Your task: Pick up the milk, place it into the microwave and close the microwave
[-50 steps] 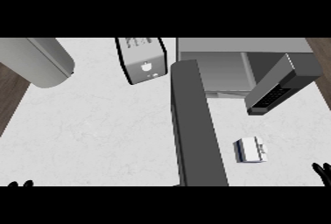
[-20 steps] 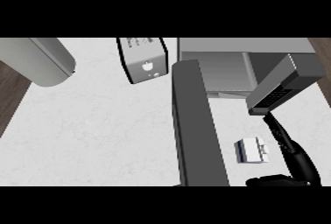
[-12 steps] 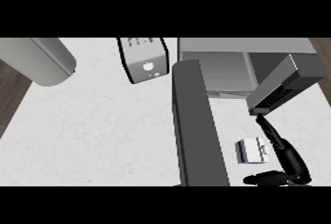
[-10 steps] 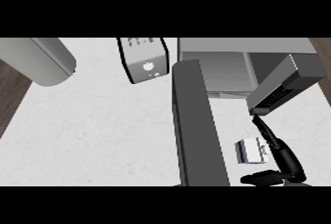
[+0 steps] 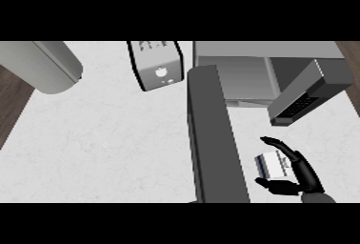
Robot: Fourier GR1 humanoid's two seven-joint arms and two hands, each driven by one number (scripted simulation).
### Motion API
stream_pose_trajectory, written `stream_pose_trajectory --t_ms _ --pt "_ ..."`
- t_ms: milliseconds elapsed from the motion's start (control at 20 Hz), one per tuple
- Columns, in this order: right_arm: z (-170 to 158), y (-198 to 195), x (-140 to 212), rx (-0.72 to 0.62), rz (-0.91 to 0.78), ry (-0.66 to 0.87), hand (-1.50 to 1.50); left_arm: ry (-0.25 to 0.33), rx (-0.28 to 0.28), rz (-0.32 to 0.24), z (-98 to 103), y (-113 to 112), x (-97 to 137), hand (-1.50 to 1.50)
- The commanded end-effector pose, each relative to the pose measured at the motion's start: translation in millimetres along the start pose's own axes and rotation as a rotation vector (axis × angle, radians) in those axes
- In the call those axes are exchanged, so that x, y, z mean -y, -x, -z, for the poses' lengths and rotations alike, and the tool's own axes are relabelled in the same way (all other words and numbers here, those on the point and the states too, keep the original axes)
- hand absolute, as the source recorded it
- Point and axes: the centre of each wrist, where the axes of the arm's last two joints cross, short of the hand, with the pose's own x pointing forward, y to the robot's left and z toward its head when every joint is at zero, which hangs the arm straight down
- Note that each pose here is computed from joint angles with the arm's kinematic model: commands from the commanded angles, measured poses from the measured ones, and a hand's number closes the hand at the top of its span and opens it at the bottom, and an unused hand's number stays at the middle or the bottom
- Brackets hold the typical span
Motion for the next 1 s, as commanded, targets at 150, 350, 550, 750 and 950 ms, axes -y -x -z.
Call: stream_pose_trajectory --t_ms 150,350,550,750,950 --pt "0.2 15.0 -4.7 0.038 -0.189 -0.032 1.50 -0.005 -0.002 0.007 1.9 1.4 6.0 -1.50" --pt "-5.5 23.3 16.5 -0.007 -0.207 -0.036 1.50 -0.003 0.002 -0.014 -3.0 -4.5 -0.4 -1.50" --pt "5.2 23.5 -7.7 0.057 -0.226 -0.042 1.50 0.011 -0.025 -0.007 -9.5 -5.9 6.9 -1.50" --pt "27.5 18.5 -3.9 0.110 -0.149 0.012 1.50 0.008 -0.009 -0.027 -7.9 -1.9 -5.4 -1.50" --pt "61.1 13.6 -7.5 0.081 -0.166 0.081 1.50 0.024 0.005 -0.035 -0.8 -2.5 -8.0 -1.50"
